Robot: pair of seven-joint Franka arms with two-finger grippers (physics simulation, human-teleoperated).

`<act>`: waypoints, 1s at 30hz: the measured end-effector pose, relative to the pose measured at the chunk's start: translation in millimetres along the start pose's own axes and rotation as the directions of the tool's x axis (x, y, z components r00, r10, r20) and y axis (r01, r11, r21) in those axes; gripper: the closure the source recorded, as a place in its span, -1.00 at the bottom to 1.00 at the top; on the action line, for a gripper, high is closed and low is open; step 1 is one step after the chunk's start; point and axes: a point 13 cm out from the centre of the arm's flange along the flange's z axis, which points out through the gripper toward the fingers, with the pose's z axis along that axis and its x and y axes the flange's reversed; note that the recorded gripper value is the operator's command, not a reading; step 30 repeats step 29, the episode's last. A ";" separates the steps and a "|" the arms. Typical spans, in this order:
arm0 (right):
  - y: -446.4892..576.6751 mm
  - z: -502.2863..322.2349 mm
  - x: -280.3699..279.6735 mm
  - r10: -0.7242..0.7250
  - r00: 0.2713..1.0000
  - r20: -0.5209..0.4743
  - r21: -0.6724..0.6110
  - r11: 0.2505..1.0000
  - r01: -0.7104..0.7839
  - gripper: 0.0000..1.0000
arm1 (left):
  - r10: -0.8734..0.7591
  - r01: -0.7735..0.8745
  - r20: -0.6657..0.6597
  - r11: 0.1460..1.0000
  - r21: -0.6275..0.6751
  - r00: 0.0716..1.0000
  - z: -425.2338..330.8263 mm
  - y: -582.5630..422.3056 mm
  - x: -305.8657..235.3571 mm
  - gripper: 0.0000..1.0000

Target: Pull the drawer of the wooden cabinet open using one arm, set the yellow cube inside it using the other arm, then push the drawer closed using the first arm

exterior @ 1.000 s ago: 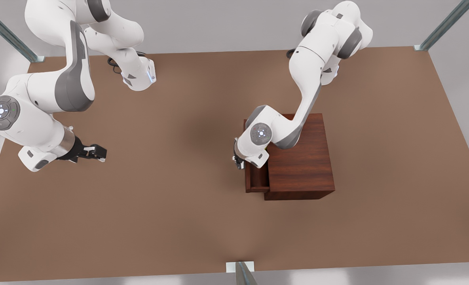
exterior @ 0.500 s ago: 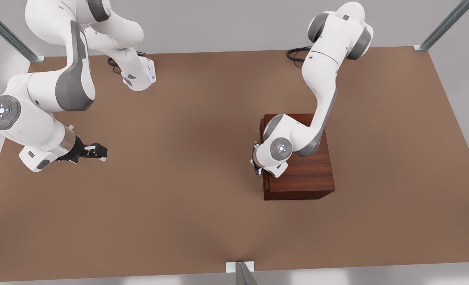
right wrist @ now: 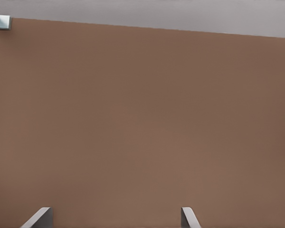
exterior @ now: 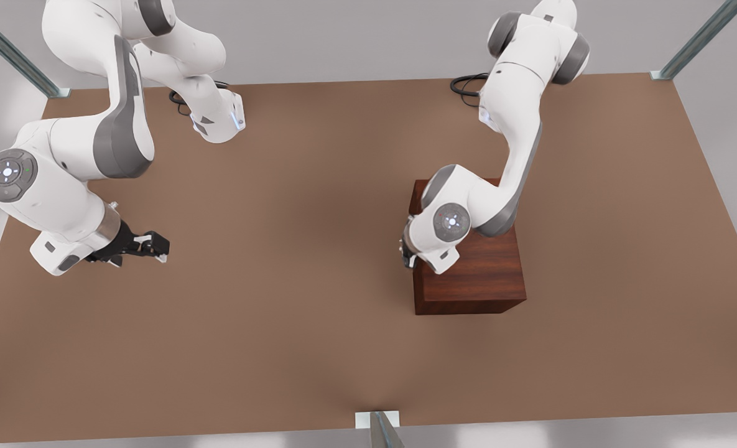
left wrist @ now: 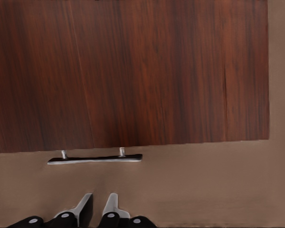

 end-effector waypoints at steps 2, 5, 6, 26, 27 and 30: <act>0.5 -0.3 -0.9 -0.002 1.000 0.004 0.000 1.000 0.002 -1.00 | 0.008 -0.007 -0.055 1.000 0.021 0.998 -53.2 9.0 9.0 -1.00; 0.5 -0.5 -1.7 -0.004 1.000 0.007 -0.001 1.000 0.004 -1.00 | 0.009 -0.006 -0.058 0.998 0.059 0.998 -125.0 0.8 -61.0 -1.00; 0.6 -0.5 -1.9 -0.005 1.000 0.008 -0.001 1.000 0.005 -1.00 | 0.009 -0.006 -0.039 0.997 0.077 0.999 -146.7 -9.8 -112.6 -1.00; 2.9 -1.0 -2.8 -0.013 1.000 0.012 -0.006 1.000 0.013 -1.00 | 0.841 -0.855 0.242 0.513 -0.078 0.483 -260.8 13.8 -300.7 -1.00; 3.1 -1.0 -2.8 -0.013 1.000 0.012 -0.006 1.000 0.013 -1.00 | 0.859 -0.871 0.240 0.483 -0.086 0.453 -260.7 13.7 -300.0 -1.00; 3.3 -1.3 -2.8 -0.014 1.000 0.012 -0.006 1.000 0.014 -1.00 | 0.888 -0.898 0.234 0.428 -0.101 0.396 -260.6 13.6 -299.2 -1.00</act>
